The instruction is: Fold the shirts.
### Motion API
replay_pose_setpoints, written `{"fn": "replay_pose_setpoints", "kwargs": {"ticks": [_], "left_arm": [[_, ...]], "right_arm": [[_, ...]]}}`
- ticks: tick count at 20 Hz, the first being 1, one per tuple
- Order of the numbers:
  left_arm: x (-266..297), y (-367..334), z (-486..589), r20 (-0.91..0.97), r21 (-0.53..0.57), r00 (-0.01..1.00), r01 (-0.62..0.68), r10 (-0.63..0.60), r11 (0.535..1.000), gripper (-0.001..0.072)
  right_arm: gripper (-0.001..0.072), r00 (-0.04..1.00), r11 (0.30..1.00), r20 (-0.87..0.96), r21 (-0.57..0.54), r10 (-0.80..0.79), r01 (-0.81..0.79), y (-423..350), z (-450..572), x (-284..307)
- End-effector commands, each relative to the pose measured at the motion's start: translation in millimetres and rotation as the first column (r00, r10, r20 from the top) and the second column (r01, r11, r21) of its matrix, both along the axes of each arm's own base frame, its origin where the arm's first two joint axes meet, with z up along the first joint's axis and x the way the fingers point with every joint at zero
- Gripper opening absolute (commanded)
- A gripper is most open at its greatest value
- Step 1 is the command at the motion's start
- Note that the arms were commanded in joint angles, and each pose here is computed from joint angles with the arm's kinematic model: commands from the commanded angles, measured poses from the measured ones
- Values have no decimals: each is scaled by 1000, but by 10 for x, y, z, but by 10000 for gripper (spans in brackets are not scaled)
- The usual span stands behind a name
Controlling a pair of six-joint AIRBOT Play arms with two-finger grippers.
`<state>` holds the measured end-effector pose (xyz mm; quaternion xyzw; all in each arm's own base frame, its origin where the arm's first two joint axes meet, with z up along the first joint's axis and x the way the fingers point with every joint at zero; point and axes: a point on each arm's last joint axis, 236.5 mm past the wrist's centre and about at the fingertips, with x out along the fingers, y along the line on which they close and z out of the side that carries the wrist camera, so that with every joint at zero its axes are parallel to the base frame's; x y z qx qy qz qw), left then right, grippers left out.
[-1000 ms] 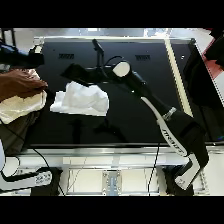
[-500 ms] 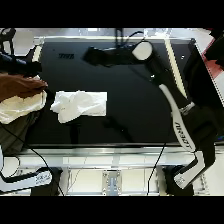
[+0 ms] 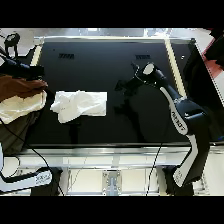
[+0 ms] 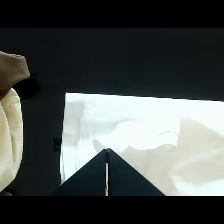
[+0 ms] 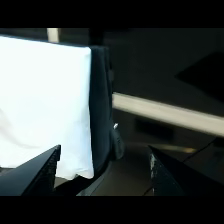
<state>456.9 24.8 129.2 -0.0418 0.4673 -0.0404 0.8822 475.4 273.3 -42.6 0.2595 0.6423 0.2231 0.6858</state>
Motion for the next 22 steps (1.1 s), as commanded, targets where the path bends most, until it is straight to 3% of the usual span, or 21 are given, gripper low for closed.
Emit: {"fn": "replay_pose_setpoints", "kwargs": {"ticks": [1, 4, 8, 12, 13, 14, 15, 17, 19, 22], "left_arm": [[6, 5, -4, 2, 0, 1000, -1, 1, 1000, 13], [6, 4, -4, 2, 1, 1000, -1, 1, 1000, 13], [6, 3, -4, 2, 1, 1000, -1, 1, 1000, 13], [6, 2, -4, 2, 0, 1000, -1, 1, 1000, 13], [6, 3, -4, 2, 1, 1000, -1, 1, 1000, 13], [5, 4, -5, 1, 1, 1000, -1, 1, 1000, 13], [5, 4, -5, 1, 1, 1000, -1, 1, 1000, 13], [5, 5, -5, 1, 1, 1000, -1, 1, 1000, 13], [5, 5, -5, 1, 1, 1000, -1, 1, 1000, 13], [4, 5, -6, 1, 1, 1000, -1, 1, 1000, 13]], "right_arm": [[628, 989, 977, -146, 211, 30, 1, 426, -271, -173], [627, 989, 953, -145, 303, 38, 8, 778, -342, -197], [616, 991, 954, -129, 299, 39, 2, 1043, -438, -263], [498, 985, 942, -161, 336, 54, 3, 1269, -459, -392], [349, 986, 938, -157, 347, 64, -5, 1331, -440, -424], [70, 987, 930, -139, 368, 77, -21, 1394, -382, -441], [14, 990, 915, -109, 401, 94, -43, 1450, -253, -419], [12, 989, 896, 7, 424, 147, -136, 1437, 76, -304], [12, 975, 912, 123, 348, 184, -216, 1169, 375, -89], [12, 968, 982, 184, 44, 171, -182, 157, 560, 264]]}}
